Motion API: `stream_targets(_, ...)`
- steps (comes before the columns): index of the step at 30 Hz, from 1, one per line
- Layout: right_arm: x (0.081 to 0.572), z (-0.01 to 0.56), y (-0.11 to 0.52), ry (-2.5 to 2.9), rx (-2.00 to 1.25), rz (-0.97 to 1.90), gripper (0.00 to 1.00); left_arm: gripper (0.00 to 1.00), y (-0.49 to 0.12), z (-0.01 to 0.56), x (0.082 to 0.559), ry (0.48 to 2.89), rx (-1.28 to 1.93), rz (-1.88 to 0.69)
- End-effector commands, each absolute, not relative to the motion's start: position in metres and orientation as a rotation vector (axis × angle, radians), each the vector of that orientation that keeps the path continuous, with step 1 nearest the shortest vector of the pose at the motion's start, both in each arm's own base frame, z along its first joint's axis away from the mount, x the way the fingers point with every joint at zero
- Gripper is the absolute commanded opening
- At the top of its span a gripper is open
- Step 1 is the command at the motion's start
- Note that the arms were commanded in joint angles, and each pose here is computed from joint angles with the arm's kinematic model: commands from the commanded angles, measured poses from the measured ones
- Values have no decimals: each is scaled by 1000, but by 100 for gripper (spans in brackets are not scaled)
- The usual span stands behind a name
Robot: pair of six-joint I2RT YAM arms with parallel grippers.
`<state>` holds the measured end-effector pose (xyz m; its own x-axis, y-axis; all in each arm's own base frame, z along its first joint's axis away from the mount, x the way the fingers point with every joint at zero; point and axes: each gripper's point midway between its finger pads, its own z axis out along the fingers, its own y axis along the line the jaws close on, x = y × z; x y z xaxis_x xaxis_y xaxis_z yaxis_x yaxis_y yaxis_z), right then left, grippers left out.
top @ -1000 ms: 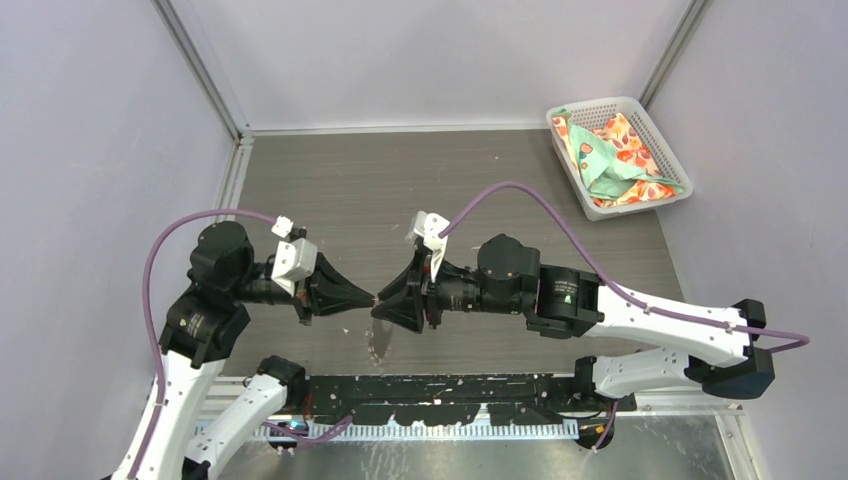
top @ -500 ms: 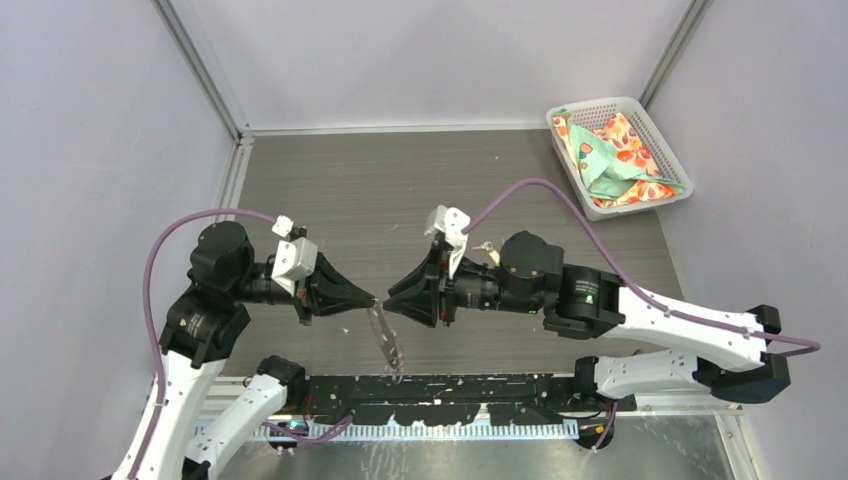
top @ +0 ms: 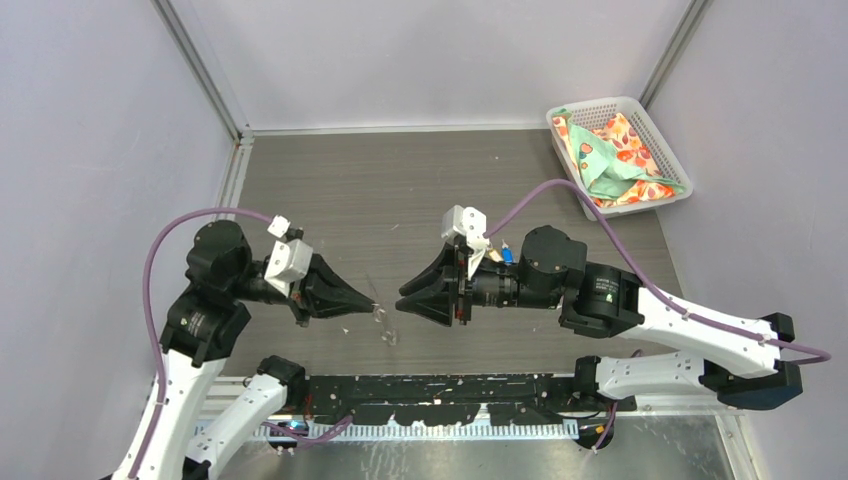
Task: Put the keys on the keyring
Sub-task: Adjust the keyring.
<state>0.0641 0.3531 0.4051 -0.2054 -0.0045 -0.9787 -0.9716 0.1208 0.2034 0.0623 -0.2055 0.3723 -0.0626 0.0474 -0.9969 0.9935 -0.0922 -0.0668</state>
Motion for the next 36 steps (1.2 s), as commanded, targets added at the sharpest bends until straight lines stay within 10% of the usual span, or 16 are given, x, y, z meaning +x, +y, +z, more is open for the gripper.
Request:
stream_targets(1, 57, 414, 356, 1321, -1084, 1278, 32, 0, -201, 386, 47, 978, 1409, -1182)
stream_targets(13, 66, 411, 354, 1290, -1061, 1224, 32, 0, -193, 388, 29, 428, 1571, -761)
stream_targets(36, 61, 410, 369, 1210, -1207, 1179, 35, 0, -192, 392, 18, 328, 1590, -748)
